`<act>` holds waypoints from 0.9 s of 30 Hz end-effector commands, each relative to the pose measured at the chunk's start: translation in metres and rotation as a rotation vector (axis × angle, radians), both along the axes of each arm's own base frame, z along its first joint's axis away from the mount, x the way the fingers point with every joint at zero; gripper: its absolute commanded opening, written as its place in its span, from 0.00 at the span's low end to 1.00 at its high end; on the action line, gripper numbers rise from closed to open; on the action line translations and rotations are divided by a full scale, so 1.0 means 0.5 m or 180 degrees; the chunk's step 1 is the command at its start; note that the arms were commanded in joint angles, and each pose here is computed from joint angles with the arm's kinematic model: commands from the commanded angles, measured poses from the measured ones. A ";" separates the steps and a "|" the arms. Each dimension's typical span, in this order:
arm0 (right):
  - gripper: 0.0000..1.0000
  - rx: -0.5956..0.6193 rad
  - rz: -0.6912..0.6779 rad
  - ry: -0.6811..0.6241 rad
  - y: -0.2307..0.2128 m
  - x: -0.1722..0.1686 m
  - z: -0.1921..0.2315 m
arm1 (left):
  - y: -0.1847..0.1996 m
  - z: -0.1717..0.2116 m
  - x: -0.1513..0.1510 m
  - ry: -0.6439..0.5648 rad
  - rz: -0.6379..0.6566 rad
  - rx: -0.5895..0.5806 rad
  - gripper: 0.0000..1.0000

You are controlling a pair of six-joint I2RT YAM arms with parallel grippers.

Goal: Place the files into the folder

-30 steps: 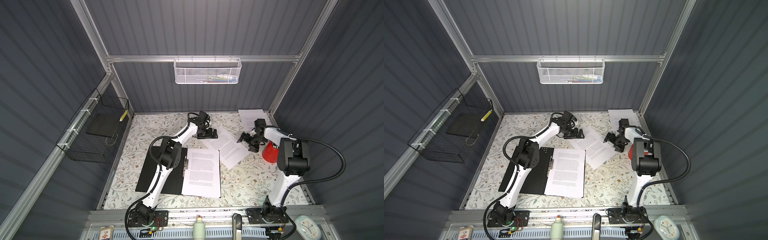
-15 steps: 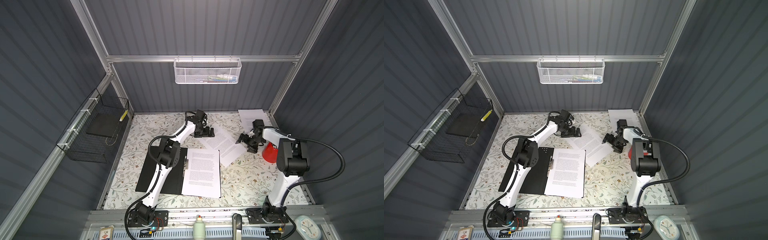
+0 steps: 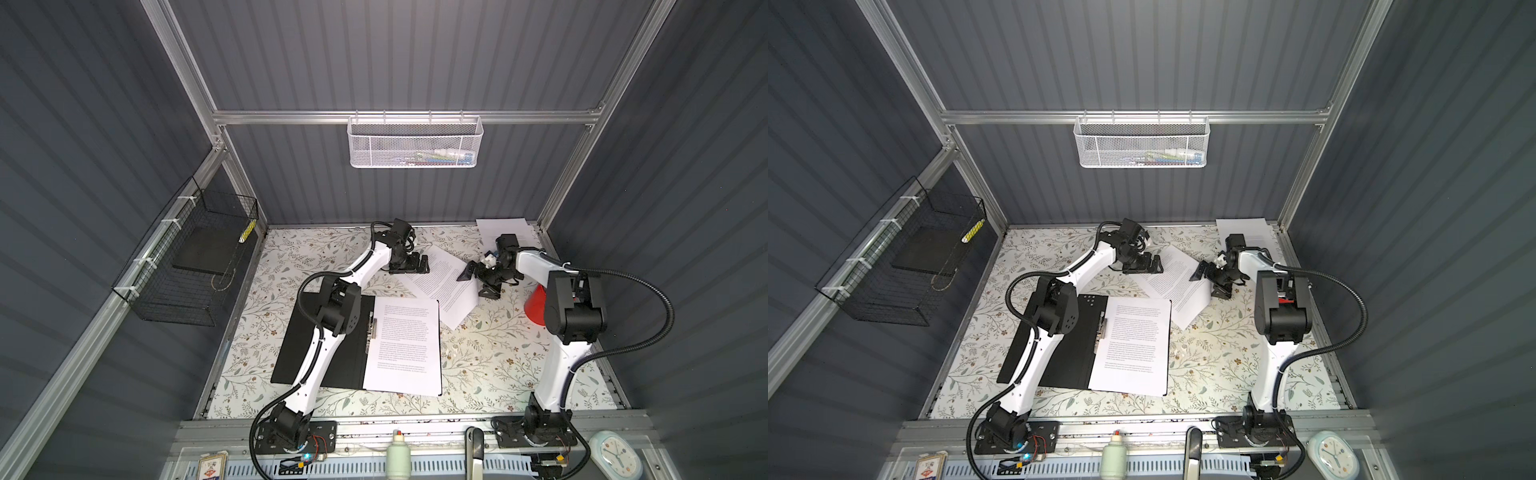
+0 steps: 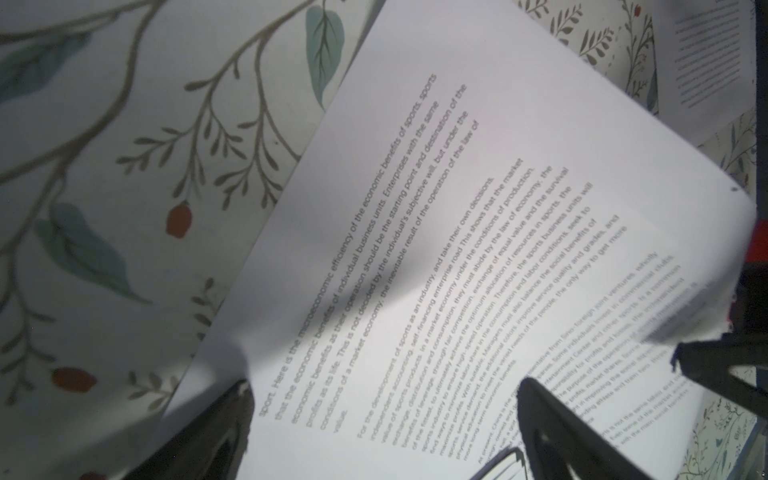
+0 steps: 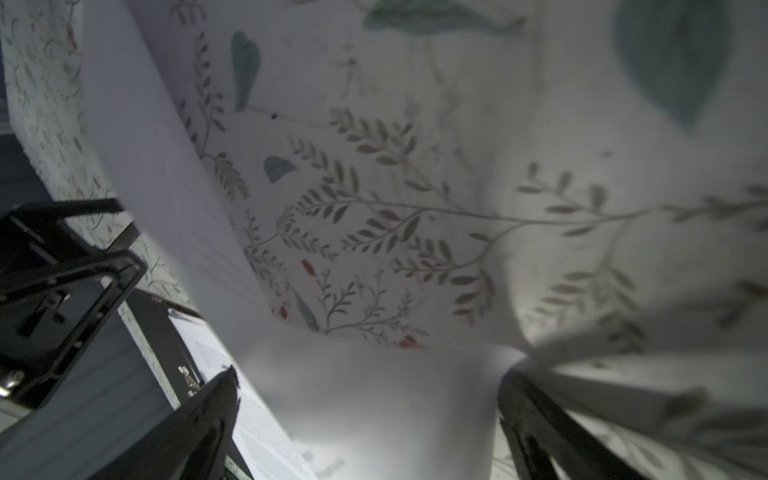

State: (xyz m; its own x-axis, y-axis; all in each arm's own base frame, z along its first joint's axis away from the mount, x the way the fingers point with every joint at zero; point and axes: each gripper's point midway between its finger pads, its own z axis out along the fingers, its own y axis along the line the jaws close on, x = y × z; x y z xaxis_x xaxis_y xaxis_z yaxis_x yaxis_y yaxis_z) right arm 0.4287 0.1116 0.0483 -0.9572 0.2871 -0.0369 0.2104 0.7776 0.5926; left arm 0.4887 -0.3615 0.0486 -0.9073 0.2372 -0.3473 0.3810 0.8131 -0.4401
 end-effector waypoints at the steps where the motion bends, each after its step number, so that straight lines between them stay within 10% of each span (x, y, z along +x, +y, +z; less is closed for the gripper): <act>1: 0.99 0.0510 0.0332 -0.0367 0.060 0.022 0.065 | 0.039 -0.140 -0.065 0.0619 -0.0044 0.0306 1.00; 13: 0.99 0.0680 0.0668 -0.1024 0.114 0.096 0.173 | 0.040 -0.135 -0.070 0.0623 -0.0052 0.0293 1.00; 27: 0.96 -0.0028 0.0701 -0.0569 0.076 0.111 0.057 | 0.038 -0.130 -0.070 0.0606 -0.0067 0.0266 1.00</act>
State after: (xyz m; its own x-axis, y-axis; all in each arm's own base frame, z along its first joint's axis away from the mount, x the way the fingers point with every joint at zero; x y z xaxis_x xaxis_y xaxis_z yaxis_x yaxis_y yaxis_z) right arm 0.4868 0.1589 0.0831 -0.9735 0.0876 -0.2112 -0.0793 0.7370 0.6713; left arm 0.4876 -0.3643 0.0489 -0.9047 0.2435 -0.3496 0.3936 0.7920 -0.4667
